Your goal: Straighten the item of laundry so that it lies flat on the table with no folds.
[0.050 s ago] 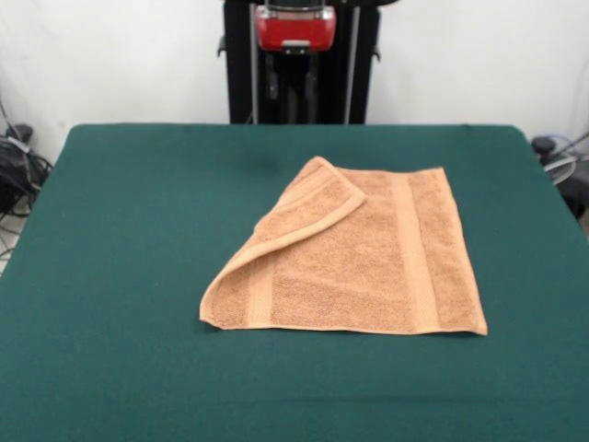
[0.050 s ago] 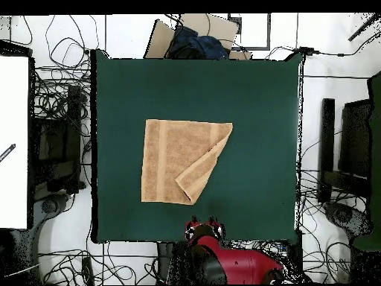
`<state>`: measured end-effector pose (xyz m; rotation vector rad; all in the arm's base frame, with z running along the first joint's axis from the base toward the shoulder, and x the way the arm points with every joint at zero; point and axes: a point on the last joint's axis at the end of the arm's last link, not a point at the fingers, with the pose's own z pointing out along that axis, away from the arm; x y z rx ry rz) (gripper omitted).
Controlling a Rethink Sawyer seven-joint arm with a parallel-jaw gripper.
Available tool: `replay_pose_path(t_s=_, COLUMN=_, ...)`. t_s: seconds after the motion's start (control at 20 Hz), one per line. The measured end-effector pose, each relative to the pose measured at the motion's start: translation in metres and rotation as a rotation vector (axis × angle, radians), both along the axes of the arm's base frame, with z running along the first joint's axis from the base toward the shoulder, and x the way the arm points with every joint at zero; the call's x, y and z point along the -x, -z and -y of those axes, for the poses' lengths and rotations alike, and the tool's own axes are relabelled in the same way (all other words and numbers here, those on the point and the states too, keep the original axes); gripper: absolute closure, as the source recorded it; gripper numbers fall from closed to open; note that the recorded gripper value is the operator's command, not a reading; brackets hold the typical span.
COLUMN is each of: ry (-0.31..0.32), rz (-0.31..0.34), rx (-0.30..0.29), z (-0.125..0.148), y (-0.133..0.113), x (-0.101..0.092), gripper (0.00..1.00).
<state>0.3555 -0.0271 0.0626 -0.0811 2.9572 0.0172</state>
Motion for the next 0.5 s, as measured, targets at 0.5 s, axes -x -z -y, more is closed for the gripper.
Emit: replay_pose_path(t_s=0.5, ry=0.037, rz=0.01, rx=-0.023, z=-0.009, y=0.001, x=-0.022, gripper=0.0)
